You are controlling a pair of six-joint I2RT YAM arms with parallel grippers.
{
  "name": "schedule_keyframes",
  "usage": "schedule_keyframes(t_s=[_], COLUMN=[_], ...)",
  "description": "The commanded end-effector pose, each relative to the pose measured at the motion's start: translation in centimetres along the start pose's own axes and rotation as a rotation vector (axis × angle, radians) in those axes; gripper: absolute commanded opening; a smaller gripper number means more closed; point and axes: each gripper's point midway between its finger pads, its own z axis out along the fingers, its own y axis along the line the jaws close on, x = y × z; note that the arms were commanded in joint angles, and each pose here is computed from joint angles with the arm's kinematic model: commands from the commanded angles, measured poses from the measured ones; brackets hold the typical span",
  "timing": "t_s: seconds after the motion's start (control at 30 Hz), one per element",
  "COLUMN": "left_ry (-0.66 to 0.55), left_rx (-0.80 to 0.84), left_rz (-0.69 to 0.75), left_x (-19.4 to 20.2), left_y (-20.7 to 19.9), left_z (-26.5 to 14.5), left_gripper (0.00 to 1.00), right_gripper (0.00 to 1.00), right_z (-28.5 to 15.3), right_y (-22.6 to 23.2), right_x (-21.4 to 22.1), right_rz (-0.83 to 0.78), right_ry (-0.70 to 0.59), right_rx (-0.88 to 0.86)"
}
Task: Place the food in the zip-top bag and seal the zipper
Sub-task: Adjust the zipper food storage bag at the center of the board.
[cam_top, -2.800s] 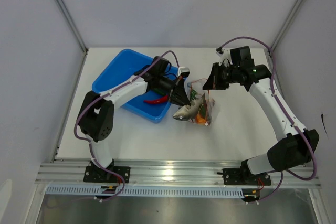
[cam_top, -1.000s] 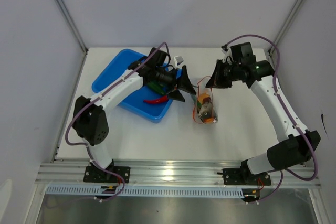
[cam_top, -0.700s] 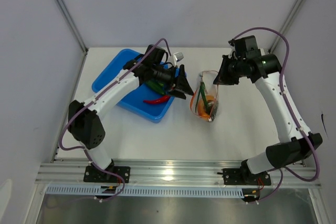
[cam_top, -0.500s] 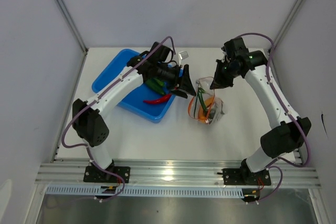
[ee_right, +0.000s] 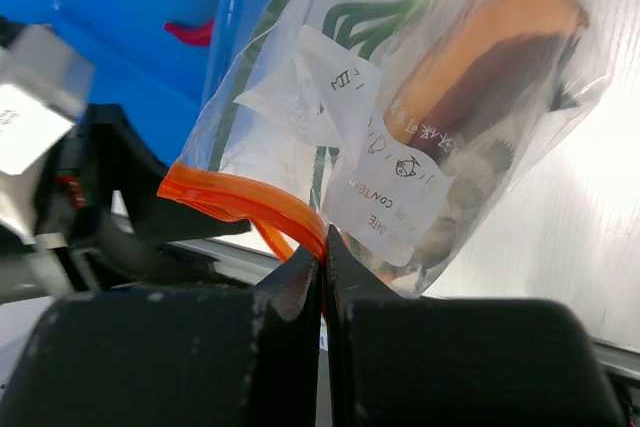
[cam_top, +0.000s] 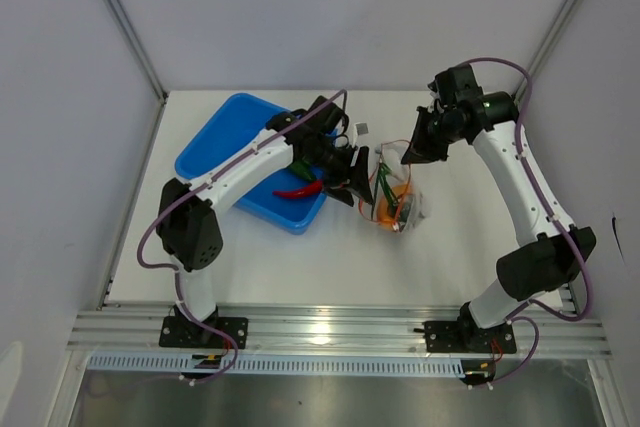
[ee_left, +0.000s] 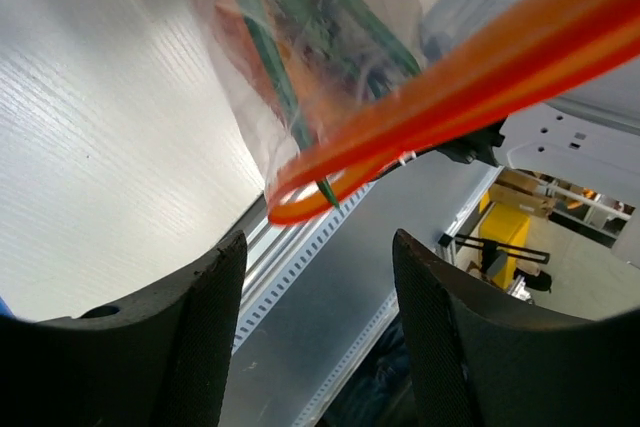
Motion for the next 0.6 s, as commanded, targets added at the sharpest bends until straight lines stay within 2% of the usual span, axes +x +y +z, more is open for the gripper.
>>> schedule_keyframes(t_s=[0.0, 0.07, 0.2, 0.27, 0.37, 0.4, 0.43, 0.57], left_ry=[-0.027, -0.033, -0.095, -0.13, -0.141, -0.141, -0.139, -0.137], left_rx=[-0.025, -0.054, -0.137, -0.172, -0.177, -0.173, -0.168, -0.138], left_rz=[0.075, 0.074, 0.093, 0.094, 0.1, 0.101, 0.104, 0.127], left_x=[-0.6, -0.9, -2.1, -2.8, -3.1, -3.0, -2.9, -2.7], left_y=[-0.9, -0.4, 0.5, 0.9, 0.9, 0.8, 0.7, -0.1], left_z=[0.0, 0.4, 0.2, -0.1, -0.1, -0.2, -0.2, -0.6], left_gripper=[0.6, 0.56, 0.34, 0.27, 0.14, 0.06, 0.02, 0.01], right_gripper=[0.0, 0.0, 0.0, 0.0, 0.0, 0.0, 0.0, 0.0], right_z=[-3.2, -3.5, -4.1, -4.2, -4.3, -4.3, -4.4, -4.2], right_y=[2.4, 2.6, 3.0, 2.9, 2.9, 2.7, 2.5, 1.6], right_x=[-1.2, -1.5, -1.9, -1.9, -2.0, -2.0, -2.0, -1.9], right_rz=[-0.008, -0.007, -0.009, -0.008, -0.009, -0.007, -0.005, 0.002], right_ry=[-0.086, -0.099, -0.119, -0.127, -0.134, -0.136, -0.144, -0.151], right_rx=[-0.094, -0.105, -0.119, -0.113, -0.113, -0.108, -0.099, -0.073])
